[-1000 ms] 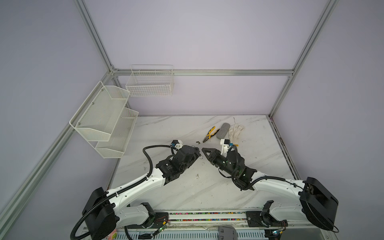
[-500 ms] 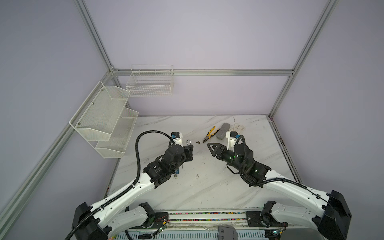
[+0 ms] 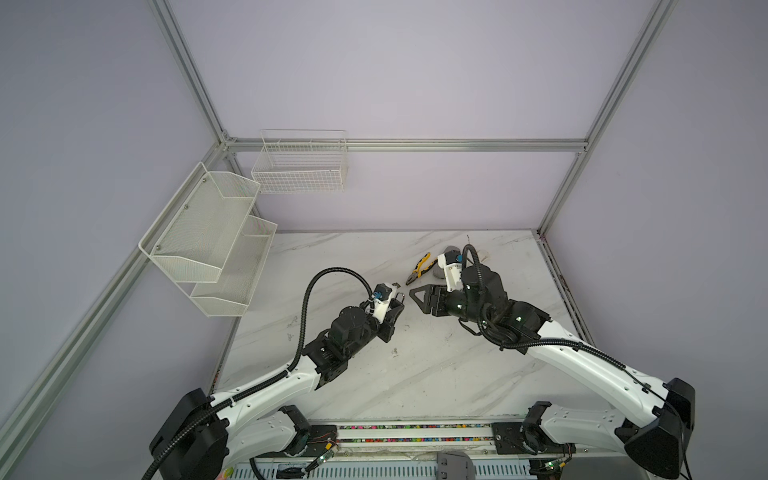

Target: Unlock with the key

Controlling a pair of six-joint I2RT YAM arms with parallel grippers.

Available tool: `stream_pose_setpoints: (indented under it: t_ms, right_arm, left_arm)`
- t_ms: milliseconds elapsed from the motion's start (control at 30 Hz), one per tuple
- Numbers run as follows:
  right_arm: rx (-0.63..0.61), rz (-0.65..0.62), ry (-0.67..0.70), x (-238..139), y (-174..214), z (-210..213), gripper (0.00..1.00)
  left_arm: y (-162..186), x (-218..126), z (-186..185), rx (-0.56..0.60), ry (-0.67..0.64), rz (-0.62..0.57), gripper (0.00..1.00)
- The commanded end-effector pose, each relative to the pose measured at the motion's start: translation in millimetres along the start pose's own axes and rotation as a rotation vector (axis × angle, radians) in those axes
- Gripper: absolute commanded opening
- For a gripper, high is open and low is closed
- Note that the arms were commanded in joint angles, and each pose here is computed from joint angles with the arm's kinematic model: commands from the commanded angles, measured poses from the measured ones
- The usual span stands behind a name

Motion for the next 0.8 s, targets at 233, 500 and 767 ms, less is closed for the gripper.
stream_pose_setpoints:
  t_ms: [233,500,767]
  right_arm:
    - [-0.117,0.084,0.147,12.4,-19.0,3.0,0.65]
    - [-0.152,0.106,0.229,36.8,-27.7,3.7,0.65]
    - [-0.210,0.146,0.307,44.7,-30.0,3.7,0.65]
  left_arm:
    - [-15.2,-2.9,-2.2,0.096,-0.001,-0.179,0.00]
    - [-13.7,0.3,-1.1,0.095,-0.016,-0.169,0.00]
    - [-11.7,1.6,0.1,0.104,-0.031,-0.160,0.00]
Point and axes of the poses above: each gripper's point midway between its finger pads, its own x axis out along the fingers, its own z axis along the line the jaws close on, y = z × x, the point moved 8 cm from there along -x, back along the fingers
